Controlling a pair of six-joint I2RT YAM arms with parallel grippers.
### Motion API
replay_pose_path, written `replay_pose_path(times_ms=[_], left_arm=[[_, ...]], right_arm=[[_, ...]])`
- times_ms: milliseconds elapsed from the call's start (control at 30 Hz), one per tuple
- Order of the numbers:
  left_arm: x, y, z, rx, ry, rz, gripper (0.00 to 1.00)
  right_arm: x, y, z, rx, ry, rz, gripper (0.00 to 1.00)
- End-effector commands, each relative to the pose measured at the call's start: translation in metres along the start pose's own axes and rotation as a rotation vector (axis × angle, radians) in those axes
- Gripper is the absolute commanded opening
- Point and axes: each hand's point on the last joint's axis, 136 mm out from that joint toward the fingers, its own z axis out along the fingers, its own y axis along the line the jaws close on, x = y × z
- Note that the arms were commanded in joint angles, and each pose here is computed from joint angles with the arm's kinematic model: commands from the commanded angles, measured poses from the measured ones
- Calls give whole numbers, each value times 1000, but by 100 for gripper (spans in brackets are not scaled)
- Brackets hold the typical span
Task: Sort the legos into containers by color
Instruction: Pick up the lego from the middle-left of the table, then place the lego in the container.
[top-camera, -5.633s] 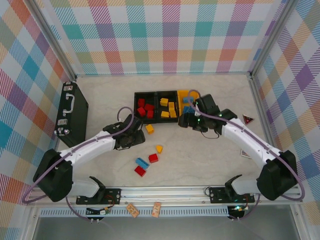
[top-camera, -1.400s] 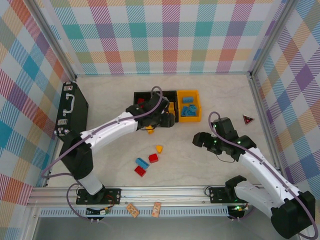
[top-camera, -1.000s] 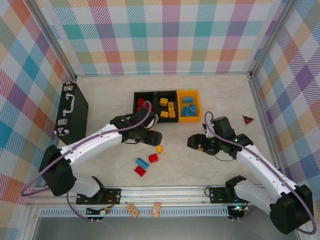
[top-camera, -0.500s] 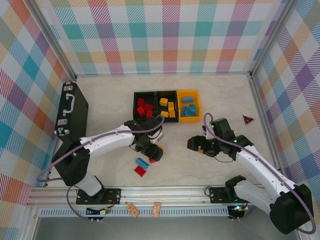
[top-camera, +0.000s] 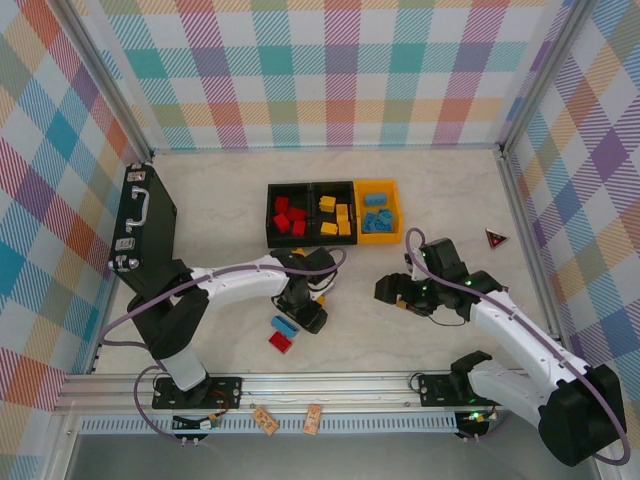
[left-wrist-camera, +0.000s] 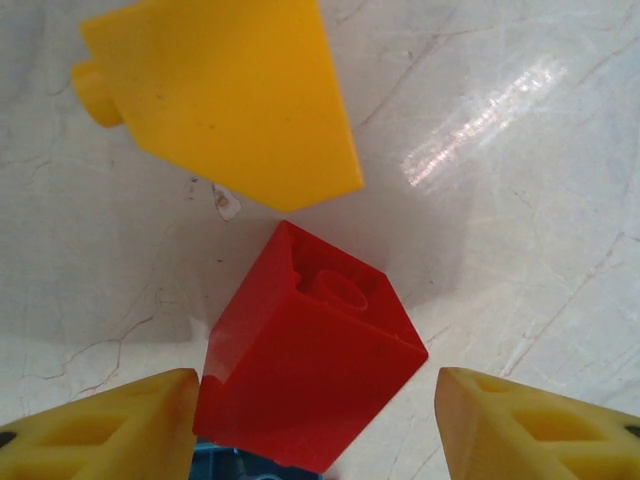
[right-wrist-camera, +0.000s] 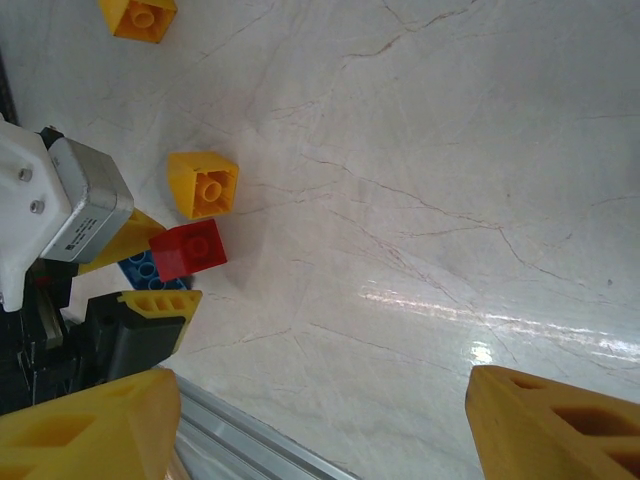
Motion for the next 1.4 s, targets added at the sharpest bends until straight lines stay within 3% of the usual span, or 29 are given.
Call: replay_pose_path(times_ms=[0, 267, 433, 800, 1067, 1367], left_arm=[[-6, -2, -1, -27, -7, 23, 57], [-8, -3, 2, -26, 6, 21, 42], [-9, -4, -7, -28, -12, 24, 23], [-26, -1, -62, -32, -192, -19, 23], [-51, 35, -114, -30, -361, -218, 23], [-73, 86, -139, -101, -442, -398, 23]], right_arm=[[1, -2, 3, 3, -4, 5, 76], [0, -4, 4, 12, -3, 10, 75], [-1, -4, 4, 16, -10, 11, 75], [-10, 6, -1, 1, -32, -1, 75], [-25, 31, -8, -73, -54, -28, 75], [-59, 61, -4, -130, -89, -52, 75]])
